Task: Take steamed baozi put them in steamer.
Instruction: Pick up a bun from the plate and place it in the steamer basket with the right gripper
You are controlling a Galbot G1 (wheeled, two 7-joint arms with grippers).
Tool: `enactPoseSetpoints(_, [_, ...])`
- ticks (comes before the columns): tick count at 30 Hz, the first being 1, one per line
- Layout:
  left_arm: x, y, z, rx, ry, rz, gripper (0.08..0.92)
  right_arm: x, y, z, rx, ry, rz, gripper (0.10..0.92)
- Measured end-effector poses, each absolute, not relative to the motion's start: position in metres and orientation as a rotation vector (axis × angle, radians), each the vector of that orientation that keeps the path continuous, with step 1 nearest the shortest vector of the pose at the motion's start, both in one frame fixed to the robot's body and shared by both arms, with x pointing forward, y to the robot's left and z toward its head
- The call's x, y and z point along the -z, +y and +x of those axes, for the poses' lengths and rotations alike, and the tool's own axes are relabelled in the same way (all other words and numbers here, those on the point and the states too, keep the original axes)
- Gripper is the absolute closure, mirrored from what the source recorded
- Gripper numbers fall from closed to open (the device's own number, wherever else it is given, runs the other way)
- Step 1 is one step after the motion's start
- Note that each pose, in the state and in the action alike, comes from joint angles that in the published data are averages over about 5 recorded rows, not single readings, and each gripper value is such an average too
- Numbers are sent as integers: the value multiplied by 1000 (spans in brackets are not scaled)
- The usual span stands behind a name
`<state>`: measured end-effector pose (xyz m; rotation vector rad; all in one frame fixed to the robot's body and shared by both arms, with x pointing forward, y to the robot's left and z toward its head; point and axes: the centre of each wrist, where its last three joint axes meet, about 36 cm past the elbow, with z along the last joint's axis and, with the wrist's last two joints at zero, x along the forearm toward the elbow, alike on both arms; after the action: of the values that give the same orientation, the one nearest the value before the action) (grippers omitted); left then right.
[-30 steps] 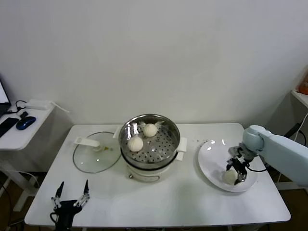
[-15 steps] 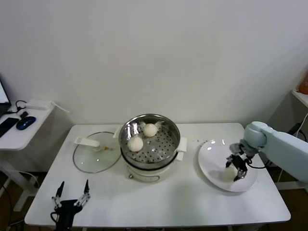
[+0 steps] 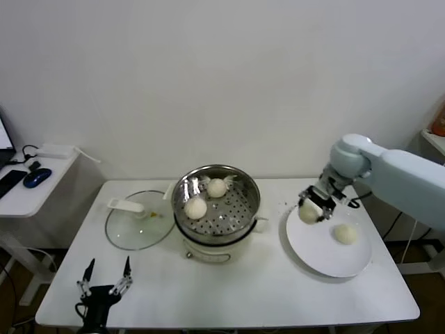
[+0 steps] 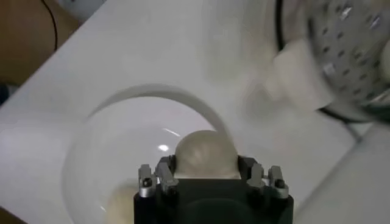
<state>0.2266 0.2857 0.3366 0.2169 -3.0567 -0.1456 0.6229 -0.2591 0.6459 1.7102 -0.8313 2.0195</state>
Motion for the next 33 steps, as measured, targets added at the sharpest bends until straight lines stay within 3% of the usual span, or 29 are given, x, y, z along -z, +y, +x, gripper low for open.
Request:
enactPoseSetpoints(7, [-336,286,225,155,-3053,220,177,-696,-191,607,-2274,-669,1771,361])
enactPoseSetpoints(14, [-337,286,224,162,-3051,221,177,-711,-120,593,-2431,-501,1840,361])
enactPoseSetpoints(23, [-336,288,220,169,-3041,224,177,-691,-46,589,-2473,-349,1948,361])
enactPoseSetpoints(33, [-333,288,218,163,-3030,227,177,-654,-9,601,-2399,-250,2002,360])
